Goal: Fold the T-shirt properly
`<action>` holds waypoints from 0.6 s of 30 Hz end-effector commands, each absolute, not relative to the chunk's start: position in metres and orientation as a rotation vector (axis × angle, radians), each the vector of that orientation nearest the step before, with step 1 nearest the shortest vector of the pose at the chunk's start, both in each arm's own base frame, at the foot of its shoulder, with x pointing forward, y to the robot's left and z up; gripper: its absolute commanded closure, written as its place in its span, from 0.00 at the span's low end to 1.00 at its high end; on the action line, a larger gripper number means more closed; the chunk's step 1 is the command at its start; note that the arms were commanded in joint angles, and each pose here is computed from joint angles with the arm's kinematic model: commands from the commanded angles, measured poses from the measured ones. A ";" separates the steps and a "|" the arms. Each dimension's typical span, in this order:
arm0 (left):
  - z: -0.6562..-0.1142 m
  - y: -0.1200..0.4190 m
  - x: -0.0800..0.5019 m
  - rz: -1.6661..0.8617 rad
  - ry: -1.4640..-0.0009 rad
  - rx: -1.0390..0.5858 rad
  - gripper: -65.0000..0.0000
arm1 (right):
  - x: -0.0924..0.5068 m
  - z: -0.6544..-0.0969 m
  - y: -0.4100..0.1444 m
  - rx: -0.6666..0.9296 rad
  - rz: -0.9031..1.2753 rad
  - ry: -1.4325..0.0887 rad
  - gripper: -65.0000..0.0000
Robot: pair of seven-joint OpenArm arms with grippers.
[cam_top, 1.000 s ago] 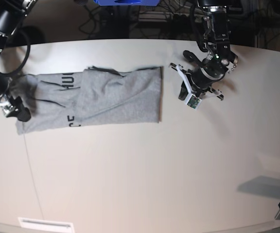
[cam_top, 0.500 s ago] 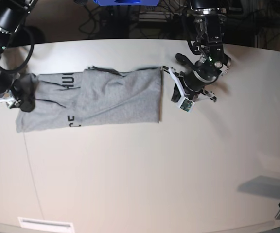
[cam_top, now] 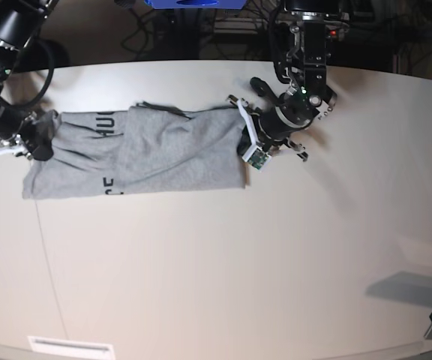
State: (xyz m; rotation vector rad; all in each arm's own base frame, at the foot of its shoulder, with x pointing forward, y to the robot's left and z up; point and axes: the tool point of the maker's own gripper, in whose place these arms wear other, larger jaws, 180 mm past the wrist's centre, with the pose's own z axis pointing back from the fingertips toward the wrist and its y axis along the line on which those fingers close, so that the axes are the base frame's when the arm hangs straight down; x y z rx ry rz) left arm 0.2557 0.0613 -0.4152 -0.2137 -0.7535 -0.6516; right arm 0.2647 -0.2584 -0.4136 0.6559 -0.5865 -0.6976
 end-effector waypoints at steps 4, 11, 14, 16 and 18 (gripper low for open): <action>-0.429 0.065 0.242 -0.679 -0.667 -0.194 1.00 | 0.274 -0.386 -0.267 0.624 -0.629 -0.667 0.99; -0.442 0.070 0.236 -0.667 -0.625 -0.201 1.00 | 0.280 -0.364 -0.263 0.608 -0.573 -0.728 0.99; -0.442 0.070 0.236 -0.666 -0.625 -0.200 1.00 | 0.276 -0.363 -0.260 0.613 -0.560 -0.711 0.99; -0.442 0.070 0.237 -0.666 -0.627 -0.200 1.00 | 0.277 -0.357 -0.252 0.623 -0.540 -0.721 0.99; -0.439 0.070 0.243 -0.668 -0.640 -0.195 1.00 | 0.278 -0.351 -0.246 0.629 -0.518 -0.729 0.99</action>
